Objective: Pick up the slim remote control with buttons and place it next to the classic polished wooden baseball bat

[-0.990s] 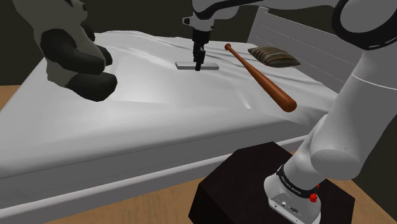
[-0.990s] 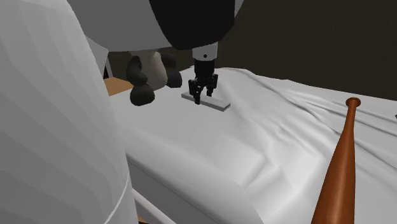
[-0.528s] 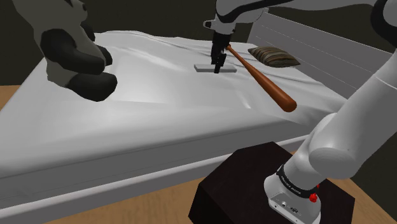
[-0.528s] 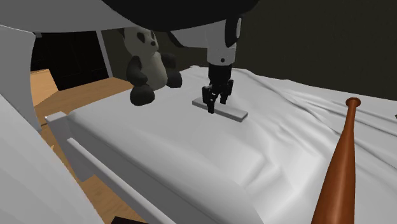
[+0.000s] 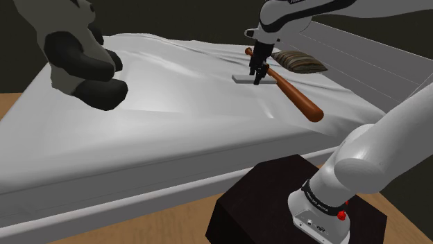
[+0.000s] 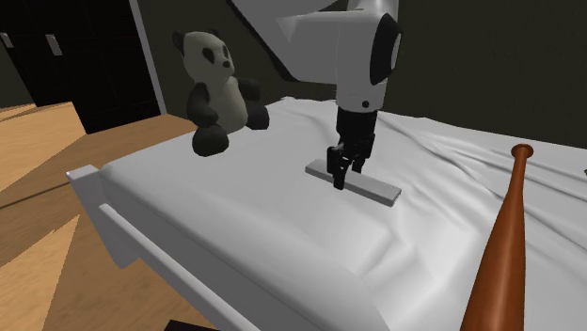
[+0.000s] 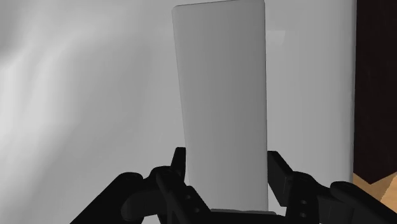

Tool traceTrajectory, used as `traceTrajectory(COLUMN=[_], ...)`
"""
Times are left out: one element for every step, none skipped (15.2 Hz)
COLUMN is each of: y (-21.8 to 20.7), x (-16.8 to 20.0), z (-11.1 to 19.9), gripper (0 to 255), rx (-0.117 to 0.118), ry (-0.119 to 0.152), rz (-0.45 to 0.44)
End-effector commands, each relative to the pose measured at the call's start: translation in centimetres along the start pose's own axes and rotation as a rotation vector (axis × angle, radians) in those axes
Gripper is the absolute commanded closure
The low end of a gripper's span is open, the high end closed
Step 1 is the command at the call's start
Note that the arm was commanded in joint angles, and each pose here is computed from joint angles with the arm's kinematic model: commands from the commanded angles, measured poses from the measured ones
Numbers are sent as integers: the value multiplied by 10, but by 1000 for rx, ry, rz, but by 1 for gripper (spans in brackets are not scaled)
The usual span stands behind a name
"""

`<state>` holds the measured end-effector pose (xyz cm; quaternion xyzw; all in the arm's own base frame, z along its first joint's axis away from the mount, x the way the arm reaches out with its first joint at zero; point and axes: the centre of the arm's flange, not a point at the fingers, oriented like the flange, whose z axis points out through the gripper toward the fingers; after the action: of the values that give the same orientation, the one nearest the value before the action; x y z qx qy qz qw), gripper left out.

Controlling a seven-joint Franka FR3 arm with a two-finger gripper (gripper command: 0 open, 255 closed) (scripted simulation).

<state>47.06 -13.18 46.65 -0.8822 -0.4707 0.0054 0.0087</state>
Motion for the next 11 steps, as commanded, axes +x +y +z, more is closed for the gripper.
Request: traceTrajectory(y=[-2,-2,-2,-2,-2,-2,-1,-1,-1,-1,-1], x=[-4,-4,-4,-4,-4,-4,-4,-4,-4,-4,-4], z=[10,15,20,26,31,36,41,47,52,57,63], gripper=[255,255,255,255,255,255,255,255,255,255,255], rx=[0,0,0,0,0,0,0,0,0,0,0], ry=[0,0,0,0,0,0,0,0,0,0,0], rz=[-1,-1,-1,-1,-1,-1,-1,-1,-1,-1,-1])
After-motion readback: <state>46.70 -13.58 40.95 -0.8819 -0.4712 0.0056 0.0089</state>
